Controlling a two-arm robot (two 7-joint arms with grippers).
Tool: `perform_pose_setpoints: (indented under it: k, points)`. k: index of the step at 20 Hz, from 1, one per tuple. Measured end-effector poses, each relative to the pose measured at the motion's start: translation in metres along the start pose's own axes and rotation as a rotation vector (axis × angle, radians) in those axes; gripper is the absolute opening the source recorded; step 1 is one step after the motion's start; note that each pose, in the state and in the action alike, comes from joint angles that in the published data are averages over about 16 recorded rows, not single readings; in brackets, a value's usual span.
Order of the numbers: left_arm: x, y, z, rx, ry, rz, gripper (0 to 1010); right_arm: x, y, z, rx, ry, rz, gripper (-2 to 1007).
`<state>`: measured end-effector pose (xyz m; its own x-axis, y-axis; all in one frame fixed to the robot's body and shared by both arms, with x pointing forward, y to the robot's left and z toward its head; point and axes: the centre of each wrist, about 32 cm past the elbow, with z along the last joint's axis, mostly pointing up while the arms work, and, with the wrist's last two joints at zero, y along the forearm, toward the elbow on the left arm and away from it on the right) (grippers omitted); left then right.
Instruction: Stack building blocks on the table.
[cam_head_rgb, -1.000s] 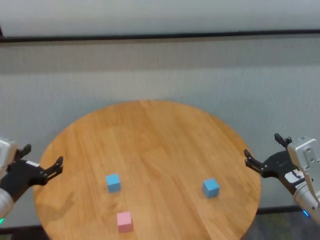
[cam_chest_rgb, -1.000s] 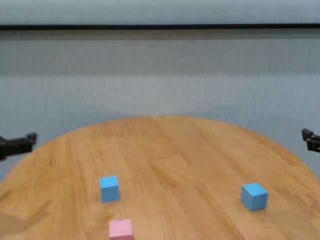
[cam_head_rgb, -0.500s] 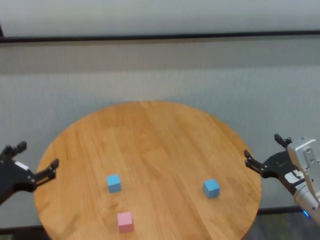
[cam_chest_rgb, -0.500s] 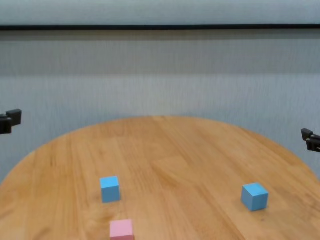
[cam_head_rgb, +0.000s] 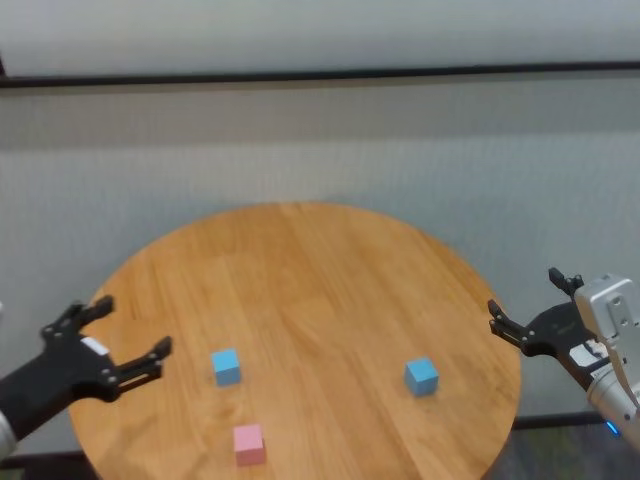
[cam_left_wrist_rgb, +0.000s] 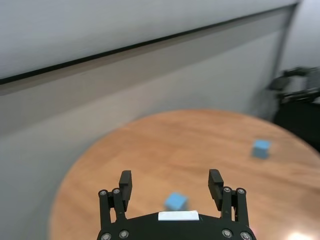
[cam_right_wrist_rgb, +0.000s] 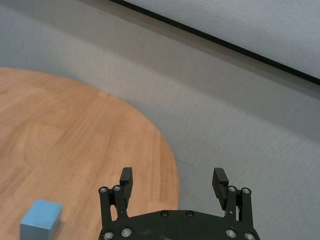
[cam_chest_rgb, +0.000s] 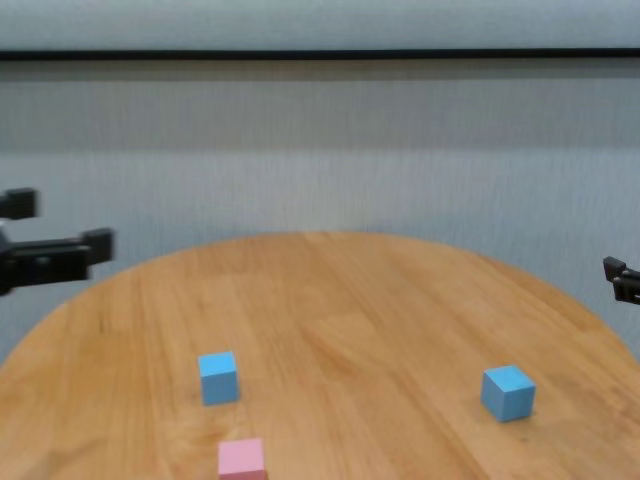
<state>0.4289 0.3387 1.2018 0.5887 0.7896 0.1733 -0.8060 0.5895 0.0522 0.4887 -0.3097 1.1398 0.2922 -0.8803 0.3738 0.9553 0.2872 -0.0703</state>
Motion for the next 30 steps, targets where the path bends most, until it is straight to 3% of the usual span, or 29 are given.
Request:
perform_pose_setpoints:
  k: [7, 13, 20, 30]
  points:
    - [-0.0075, -0.015, -0.0022, -0.051, 0.026, -0.148, 1003, 0.0, 0.0, 0.0, 0.0, 0.0, 0.0, 1005]
    - [-0.0103, -0.023, -0.007, -0.061, 0.033, -0.243, 1003, 0.0, 0.0, 0.0, 0.0, 0.0, 0.0, 1005]
    - [-0.0102, -0.032, -0.0186, -0.028, 0.032, -0.304, 1003, 0.0, 0.0, 0.0, 0.0, 0.0, 0.0, 1004]
    - [-0.0132, -0.045, -0.0332, 0.053, 0.002, -0.371, 1003, 0.0, 0.0, 0.0, 0.0, 0.0, 0.0, 1004]
